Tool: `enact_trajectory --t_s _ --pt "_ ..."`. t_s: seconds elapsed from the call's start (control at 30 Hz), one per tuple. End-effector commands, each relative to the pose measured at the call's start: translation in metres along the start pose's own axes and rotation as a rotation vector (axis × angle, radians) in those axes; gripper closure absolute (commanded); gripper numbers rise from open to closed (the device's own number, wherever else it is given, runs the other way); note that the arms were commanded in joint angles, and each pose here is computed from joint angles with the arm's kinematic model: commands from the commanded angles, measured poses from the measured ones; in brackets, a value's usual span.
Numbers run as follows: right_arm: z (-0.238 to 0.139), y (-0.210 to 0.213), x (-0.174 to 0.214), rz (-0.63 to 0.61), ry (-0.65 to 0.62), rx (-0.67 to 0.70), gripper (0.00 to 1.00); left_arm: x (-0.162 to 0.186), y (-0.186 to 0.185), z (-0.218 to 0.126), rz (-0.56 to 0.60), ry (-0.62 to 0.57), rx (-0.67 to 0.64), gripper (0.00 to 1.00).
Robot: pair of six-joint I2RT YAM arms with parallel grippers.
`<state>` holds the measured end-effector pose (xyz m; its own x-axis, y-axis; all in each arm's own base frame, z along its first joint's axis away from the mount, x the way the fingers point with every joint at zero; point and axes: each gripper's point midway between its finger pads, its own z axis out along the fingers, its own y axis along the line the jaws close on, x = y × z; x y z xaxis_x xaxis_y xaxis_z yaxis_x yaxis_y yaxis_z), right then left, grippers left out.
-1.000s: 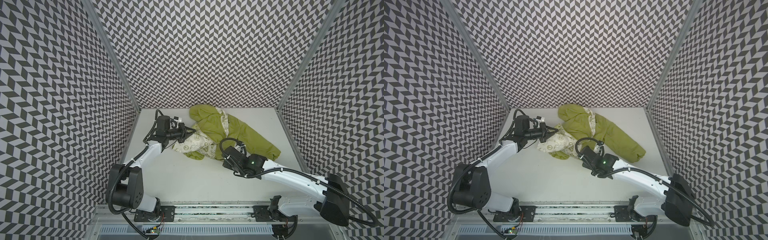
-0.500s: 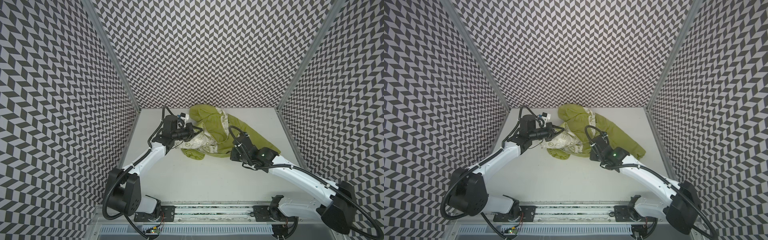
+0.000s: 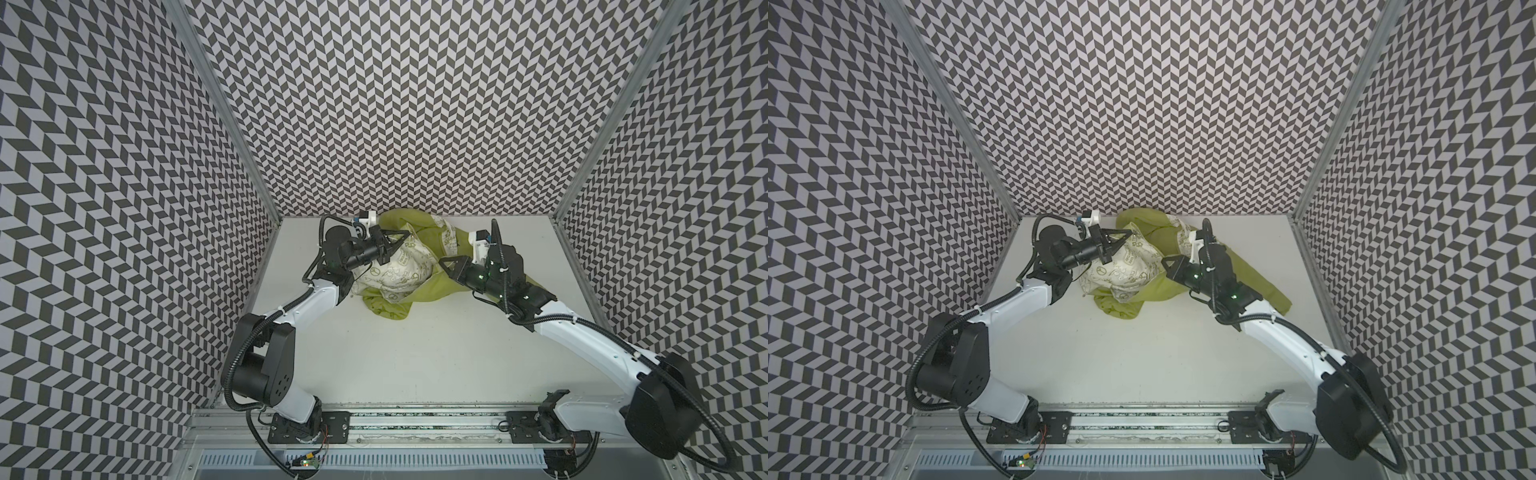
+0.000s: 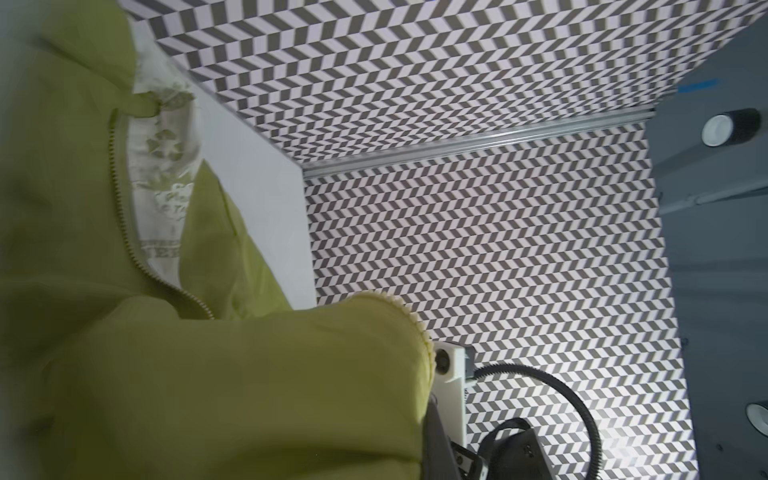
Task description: Zip up the jacket
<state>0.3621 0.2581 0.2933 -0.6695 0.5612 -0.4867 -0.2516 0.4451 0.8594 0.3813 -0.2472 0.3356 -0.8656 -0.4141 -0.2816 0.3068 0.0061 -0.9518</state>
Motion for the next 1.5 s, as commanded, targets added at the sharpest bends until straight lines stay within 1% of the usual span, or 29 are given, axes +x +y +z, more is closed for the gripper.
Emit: enact_trajectory --t_s 0.0,0.13,0.23,0.27,0.37,0.43,0.53,0.6,0.83,1.0,1.17,1.27,1.47 --pt "-0.003 0.079 -0.034 0.027 -0.093 -0.345 1.0 -0.001 -0.056 -0.009 0.076 -0.04 0.183 1.0" --pt "0.003 0.092 -0.049 0.073 -0.15 -0.439 1.0 -0.007 -0.073 -0.016 0.069 -0.095 0.303 1.0" --pt "0.005 0.099 -0.059 0.067 -0.192 -0.461 0.99 -0.014 -0.083 -0.02 0.049 -0.126 0.399 1.0" --pt "0.006 0.1 -0.062 0.065 -0.202 -0.462 0.99 -0.015 -0.084 -0.019 0.036 -0.122 0.408 1.0" --pt "0.009 0.109 -0.072 0.059 -0.228 -0.475 1.0 -0.015 -0.093 -0.016 0.067 -0.109 0.419 1.0" --pt "0.009 0.113 -0.079 0.071 -0.255 -0.479 1.0 -0.016 -0.098 -0.016 0.067 -0.108 0.429 1.0" --pt "0.007 0.117 -0.089 0.093 -0.304 -0.472 1.0 -0.011 -0.1 -0.014 0.069 -0.071 0.433 1.0" --pt "0.006 0.123 -0.093 0.09 -0.311 -0.472 1.0 -0.006 -0.101 -0.013 0.074 -0.051 0.431 1.0" --pt "0.007 0.136 -0.098 0.078 -0.334 -0.48 1.0 0.004 -0.099 -0.011 0.075 -0.019 0.424 1.0" --pt "0.008 0.146 -0.094 0.035 -0.327 -0.486 1.0 0.008 -0.1 -0.012 0.081 -0.007 0.422 1.0" --pt "0.009 0.152 -0.086 -0.024 -0.309 -0.484 1.0 0.013 -0.092 -0.009 0.064 0.012 0.409 1.0" --pt "0.005 0.154 -0.085 -0.05 -0.334 -0.48 1.0 0.017 -0.093 -0.008 0.068 0.019 0.411 1.0" --pt "-0.003 0.153 -0.09 -0.057 -0.401 -0.49 1.0 0.024 -0.093 -0.004 0.068 0.041 0.413 1.0"
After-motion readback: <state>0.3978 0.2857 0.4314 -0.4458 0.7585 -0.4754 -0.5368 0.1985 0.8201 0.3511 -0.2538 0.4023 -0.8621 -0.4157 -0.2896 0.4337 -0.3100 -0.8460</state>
